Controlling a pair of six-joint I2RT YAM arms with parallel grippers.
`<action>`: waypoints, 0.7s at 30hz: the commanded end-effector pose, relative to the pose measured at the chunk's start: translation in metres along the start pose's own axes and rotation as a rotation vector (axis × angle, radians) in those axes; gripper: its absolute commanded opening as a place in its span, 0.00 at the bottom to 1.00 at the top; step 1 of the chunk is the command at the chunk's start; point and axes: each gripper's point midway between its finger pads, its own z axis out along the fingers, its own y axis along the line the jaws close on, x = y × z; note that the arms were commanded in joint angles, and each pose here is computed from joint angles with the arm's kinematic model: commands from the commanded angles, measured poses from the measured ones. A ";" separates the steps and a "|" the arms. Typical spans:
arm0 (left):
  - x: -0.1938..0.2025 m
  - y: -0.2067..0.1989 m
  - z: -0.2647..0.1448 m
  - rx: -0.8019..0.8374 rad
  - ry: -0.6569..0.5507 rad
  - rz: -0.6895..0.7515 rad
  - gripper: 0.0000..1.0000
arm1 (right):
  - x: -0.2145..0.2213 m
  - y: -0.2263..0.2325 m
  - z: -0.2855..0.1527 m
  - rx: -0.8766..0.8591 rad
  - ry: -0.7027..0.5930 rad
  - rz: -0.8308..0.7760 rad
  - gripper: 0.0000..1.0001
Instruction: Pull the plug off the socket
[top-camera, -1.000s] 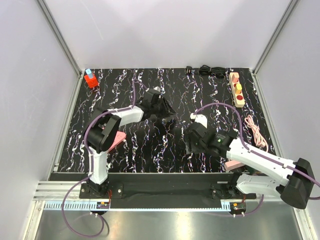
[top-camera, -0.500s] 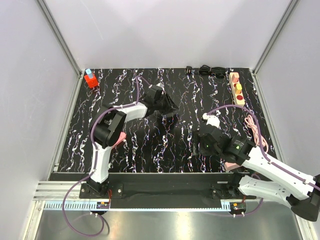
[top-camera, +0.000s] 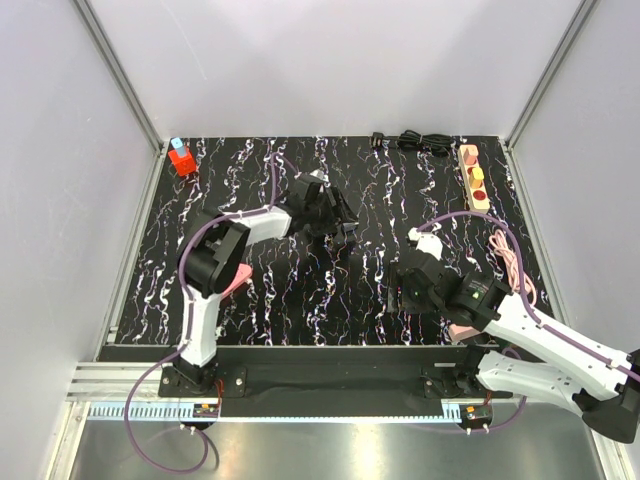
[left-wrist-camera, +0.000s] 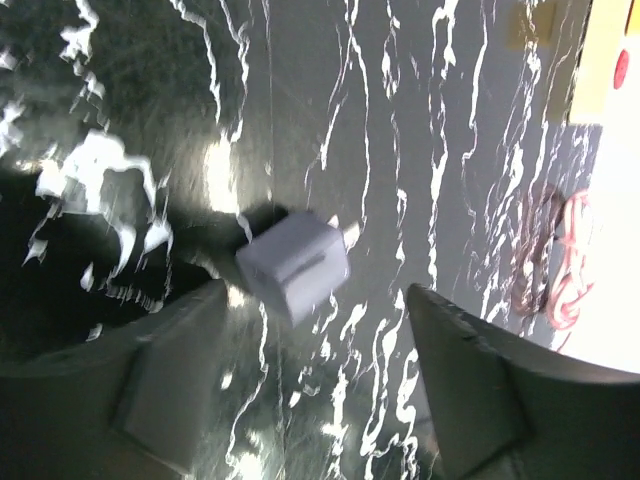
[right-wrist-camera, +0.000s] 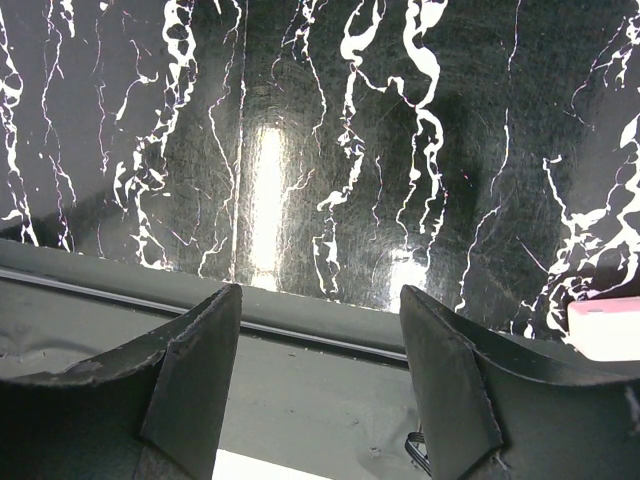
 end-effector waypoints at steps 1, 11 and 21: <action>-0.017 -0.031 -0.039 0.059 -0.063 0.087 0.81 | -0.005 -0.004 0.001 0.026 -0.026 0.036 0.72; 0.006 -0.035 -0.193 0.045 -0.181 0.207 0.82 | -0.001 0.007 0.007 -0.002 0.011 0.044 0.73; 0.043 0.022 -0.302 -0.002 -0.274 0.153 0.82 | 0.001 0.046 0.015 -0.152 0.061 0.064 0.75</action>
